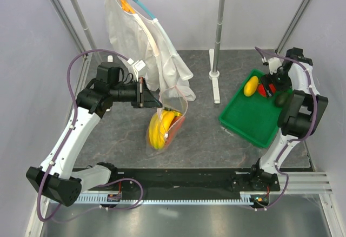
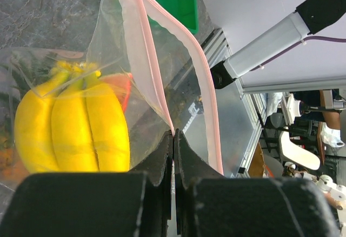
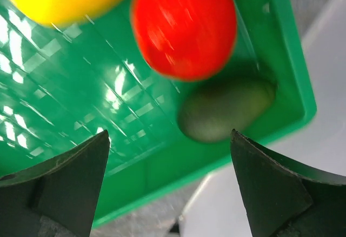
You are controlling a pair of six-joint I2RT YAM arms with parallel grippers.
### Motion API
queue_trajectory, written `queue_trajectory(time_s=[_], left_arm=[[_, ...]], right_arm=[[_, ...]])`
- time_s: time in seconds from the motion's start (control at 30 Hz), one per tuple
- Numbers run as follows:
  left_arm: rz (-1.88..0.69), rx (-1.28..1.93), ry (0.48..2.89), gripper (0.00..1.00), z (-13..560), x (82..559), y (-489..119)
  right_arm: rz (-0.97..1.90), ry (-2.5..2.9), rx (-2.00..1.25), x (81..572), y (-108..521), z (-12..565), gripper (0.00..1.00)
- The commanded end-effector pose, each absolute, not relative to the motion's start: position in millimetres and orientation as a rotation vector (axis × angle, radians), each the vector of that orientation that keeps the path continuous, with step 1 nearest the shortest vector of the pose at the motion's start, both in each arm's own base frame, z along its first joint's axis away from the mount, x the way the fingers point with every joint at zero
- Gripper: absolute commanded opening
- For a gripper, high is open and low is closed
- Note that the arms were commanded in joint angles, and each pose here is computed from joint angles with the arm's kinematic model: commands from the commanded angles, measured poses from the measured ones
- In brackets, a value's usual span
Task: Place the food in the zip-top bag and seal the zipper
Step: Pick up the fake fruit from the bin.
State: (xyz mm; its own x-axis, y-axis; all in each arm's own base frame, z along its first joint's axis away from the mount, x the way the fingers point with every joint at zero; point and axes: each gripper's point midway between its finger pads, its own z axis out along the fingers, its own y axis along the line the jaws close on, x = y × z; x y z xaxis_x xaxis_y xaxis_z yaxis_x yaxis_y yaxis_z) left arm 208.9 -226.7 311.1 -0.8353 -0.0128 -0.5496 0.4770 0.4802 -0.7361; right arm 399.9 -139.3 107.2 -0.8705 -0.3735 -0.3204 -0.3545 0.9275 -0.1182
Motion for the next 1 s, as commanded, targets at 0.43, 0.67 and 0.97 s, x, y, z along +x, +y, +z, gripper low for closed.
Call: queue_trajectory(time_s=[0.43, 0.67, 0.97], left_arm=[[-1.35, 0.469, 2.166, 0.02, 319, 206, -227], [-1.347, 0.483, 2.153, 0.02, 322, 206, -228], [-1.35, 0.479, 2.162, 0.02, 321, 209, -229]], right_arm=[[-0.44, 2.835, -0.695, 401, -214, 87, 0.98], [-0.393, 2.867, -0.628, 405, -211, 70, 0.98], [-0.137, 2.93, -0.686, 393, -183, 56, 0.96]])
